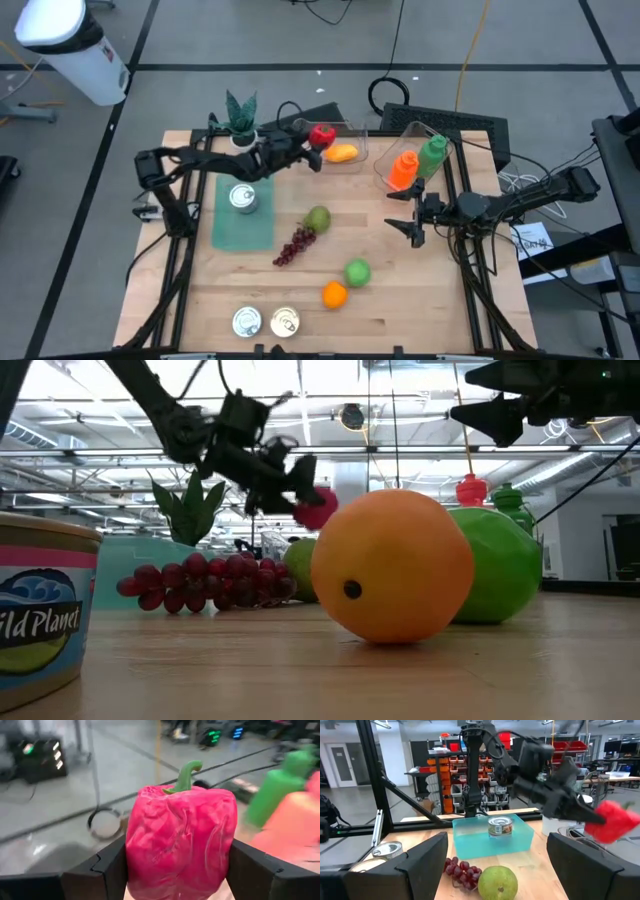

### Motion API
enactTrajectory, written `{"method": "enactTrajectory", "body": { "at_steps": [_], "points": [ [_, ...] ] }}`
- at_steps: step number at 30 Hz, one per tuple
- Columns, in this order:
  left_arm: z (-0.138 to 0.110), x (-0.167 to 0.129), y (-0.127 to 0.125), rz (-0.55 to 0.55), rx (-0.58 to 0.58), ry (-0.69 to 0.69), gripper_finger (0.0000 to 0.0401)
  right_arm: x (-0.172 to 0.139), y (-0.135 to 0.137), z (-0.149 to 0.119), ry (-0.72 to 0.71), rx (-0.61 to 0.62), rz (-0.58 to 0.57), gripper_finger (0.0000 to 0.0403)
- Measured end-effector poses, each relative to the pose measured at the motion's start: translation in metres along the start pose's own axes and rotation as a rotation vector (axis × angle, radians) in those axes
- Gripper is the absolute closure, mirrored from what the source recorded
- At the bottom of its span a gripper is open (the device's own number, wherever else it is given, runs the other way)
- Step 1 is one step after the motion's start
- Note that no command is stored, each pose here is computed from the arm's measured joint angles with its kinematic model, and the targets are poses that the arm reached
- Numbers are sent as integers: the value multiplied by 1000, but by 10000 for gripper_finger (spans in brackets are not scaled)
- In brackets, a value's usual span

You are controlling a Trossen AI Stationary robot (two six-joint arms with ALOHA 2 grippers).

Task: Pick & Place Food Item
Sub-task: Put the red bell pepper into the left transparent bin, then put the green apple into the left transparent bin

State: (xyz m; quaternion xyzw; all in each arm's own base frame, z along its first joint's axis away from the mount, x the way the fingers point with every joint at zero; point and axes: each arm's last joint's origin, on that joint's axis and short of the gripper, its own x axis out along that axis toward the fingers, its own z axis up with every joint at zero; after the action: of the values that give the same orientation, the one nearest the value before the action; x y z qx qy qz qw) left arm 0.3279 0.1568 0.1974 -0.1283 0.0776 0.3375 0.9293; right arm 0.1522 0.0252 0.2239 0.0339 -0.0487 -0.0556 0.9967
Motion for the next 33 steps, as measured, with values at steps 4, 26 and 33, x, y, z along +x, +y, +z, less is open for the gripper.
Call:
{"method": "enactTrajectory", "body": {
  "at_steps": [4,26,33],
  "points": [
    [-14,5,4,99,-52,46,137,0,0,0,1,-1,0,81],
    [-24,5,8,191,-40,116,44,0,0,0,1,0,1,81],
    [-22,4,8,190,-41,110,6,0,0,0,1,0,1,81]
  ]
}}
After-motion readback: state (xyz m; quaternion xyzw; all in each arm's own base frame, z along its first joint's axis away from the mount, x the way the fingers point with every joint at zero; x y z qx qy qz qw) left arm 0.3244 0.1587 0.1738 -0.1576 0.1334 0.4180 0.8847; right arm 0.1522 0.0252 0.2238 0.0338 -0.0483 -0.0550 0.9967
